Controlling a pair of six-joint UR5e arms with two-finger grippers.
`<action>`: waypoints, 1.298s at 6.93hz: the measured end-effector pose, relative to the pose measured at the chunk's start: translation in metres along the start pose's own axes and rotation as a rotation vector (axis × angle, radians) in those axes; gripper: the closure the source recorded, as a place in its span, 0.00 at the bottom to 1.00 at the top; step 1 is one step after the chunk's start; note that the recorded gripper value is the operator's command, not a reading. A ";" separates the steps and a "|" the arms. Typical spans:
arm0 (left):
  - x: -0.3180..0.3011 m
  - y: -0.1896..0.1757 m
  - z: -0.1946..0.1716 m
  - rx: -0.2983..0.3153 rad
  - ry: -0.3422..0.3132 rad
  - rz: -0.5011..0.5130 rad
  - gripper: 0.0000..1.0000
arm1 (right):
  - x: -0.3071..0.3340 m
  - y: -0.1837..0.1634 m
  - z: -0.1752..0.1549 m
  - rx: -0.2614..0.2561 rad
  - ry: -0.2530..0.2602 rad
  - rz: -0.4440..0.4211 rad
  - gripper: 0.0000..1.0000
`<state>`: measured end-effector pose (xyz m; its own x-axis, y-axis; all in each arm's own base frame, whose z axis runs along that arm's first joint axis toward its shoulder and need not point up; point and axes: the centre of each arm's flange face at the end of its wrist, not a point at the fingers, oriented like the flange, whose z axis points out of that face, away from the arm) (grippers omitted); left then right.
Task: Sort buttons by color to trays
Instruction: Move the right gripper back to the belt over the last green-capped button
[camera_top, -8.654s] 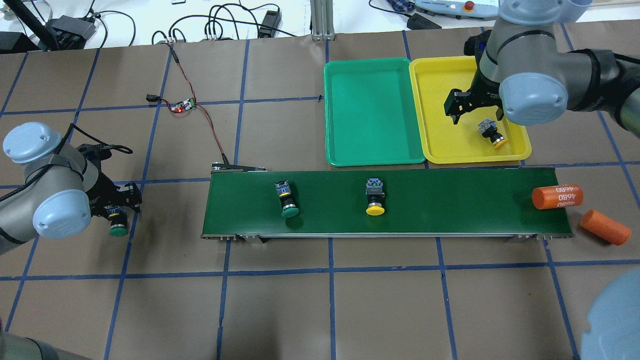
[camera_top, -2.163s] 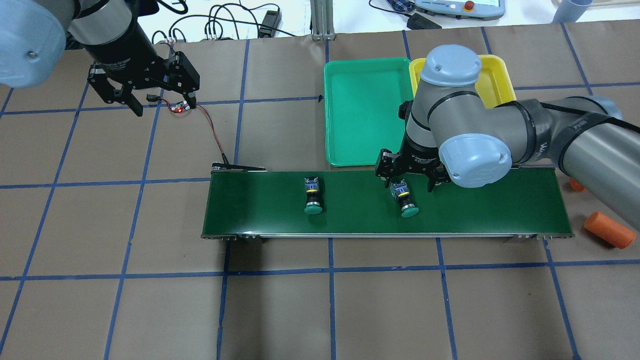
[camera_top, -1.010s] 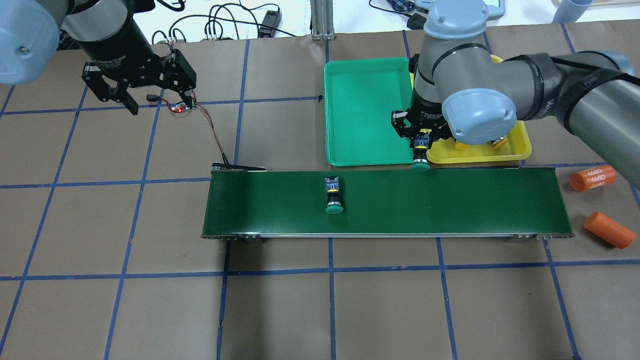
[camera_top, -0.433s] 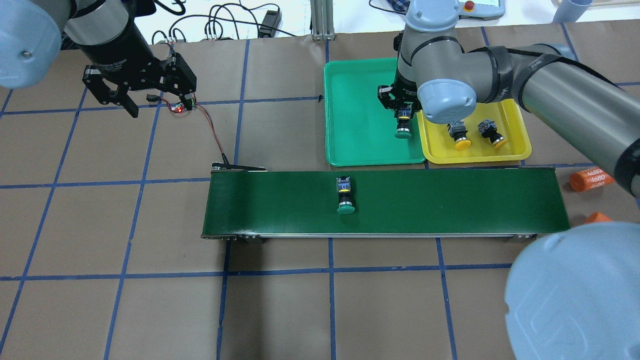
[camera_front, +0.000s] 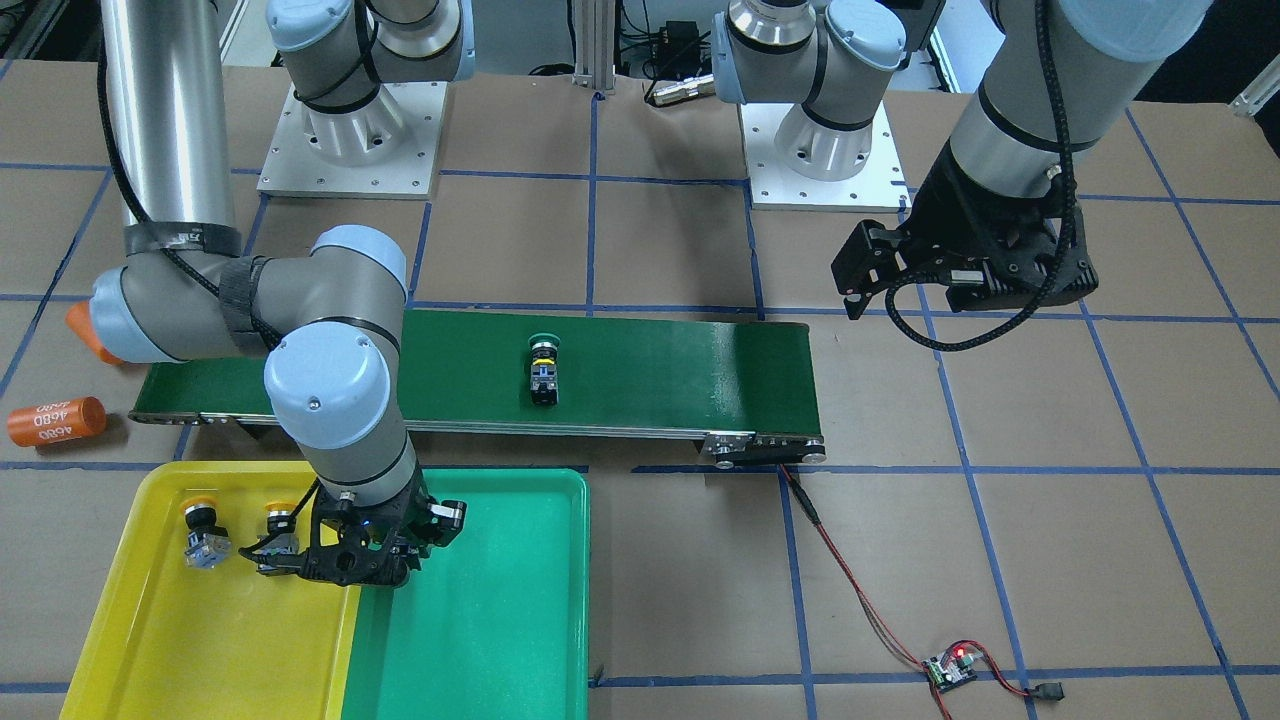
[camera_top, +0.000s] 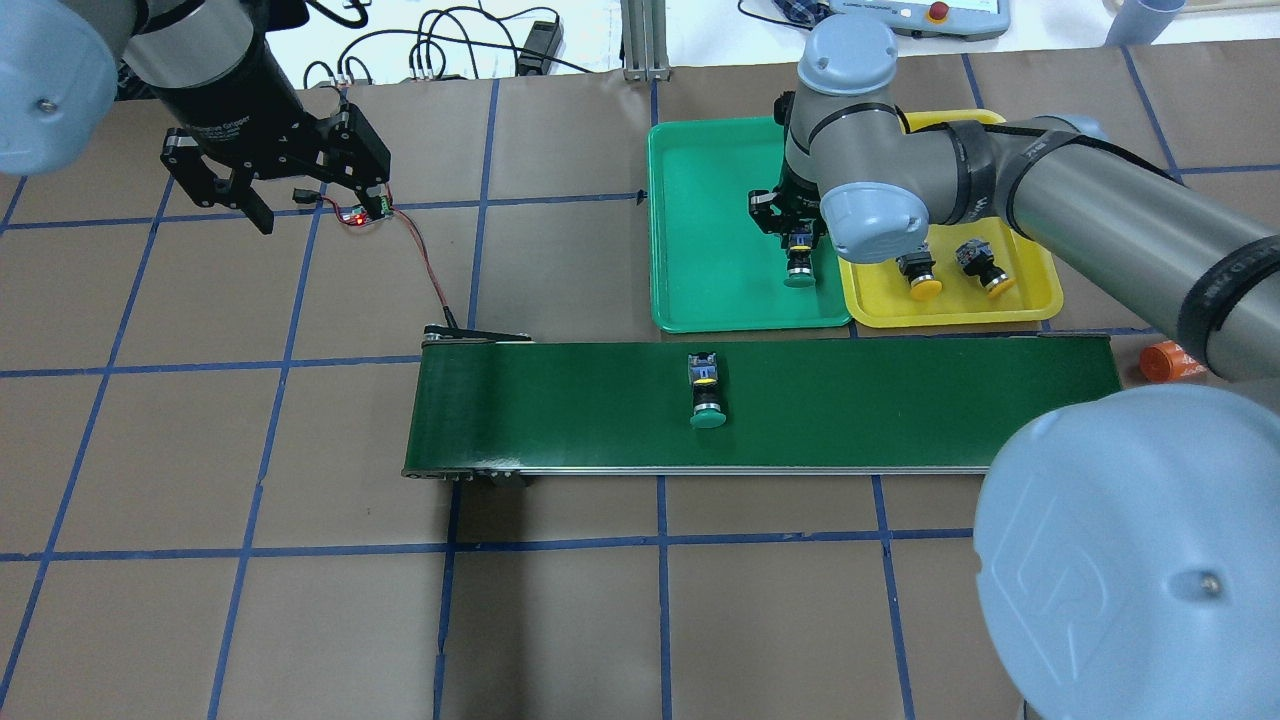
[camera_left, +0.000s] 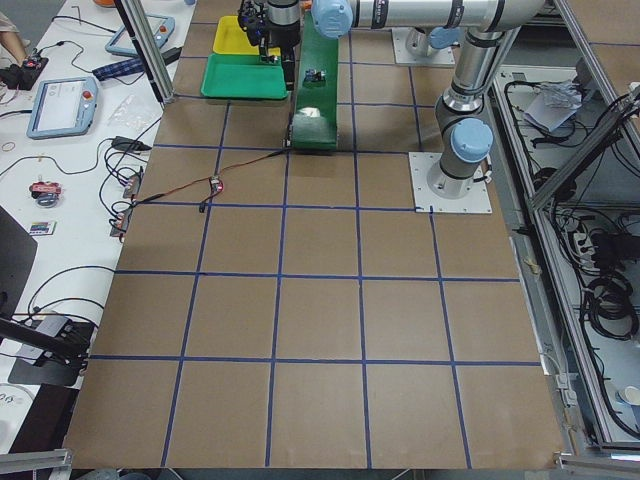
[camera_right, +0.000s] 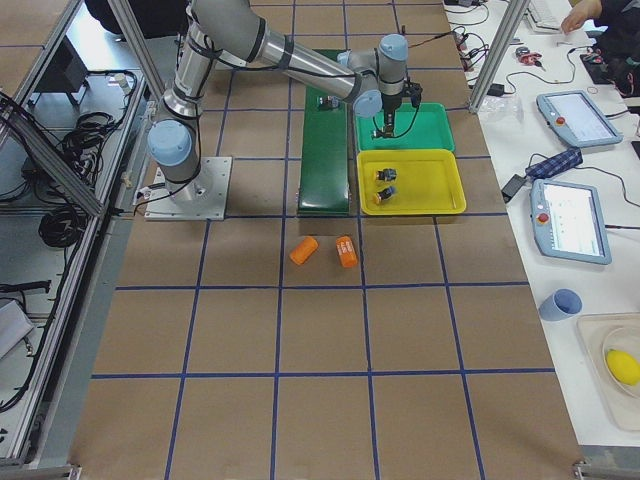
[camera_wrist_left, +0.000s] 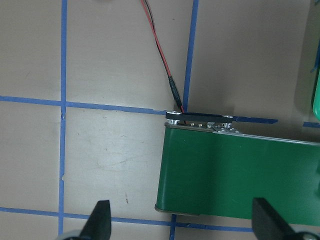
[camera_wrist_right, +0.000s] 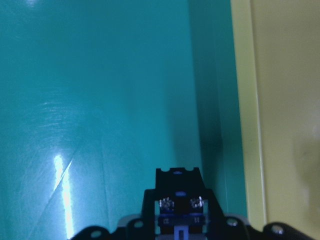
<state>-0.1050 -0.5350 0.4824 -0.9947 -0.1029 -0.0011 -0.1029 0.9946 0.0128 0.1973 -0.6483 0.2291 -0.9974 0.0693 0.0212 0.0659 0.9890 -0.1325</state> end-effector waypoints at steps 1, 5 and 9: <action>0.000 0.000 0.000 0.001 0.000 0.000 0.00 | 0.000 -0.002 0.001 0.021 -0.003 -0.002 0.00; 0.000 0.000 -0.002 0.003 0.000 -0.001 0.00 | 0.015 -0.001 -0.042 0.055 0.005 0.008 0.00; -0.013 -0.004 -0.004 0.008 0.004 -0.026 0.00 | 0.050 0.038 -0.128 -0.094 0.040 0.049 0.01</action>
<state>-0.0920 -0.5380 0.4859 -0.9916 -0.1291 0.0029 -0.1291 0.9916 0.0051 0.1533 -0.5906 0.3521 -0.9910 0.1213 0.0570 0.1191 0.9920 -0.0413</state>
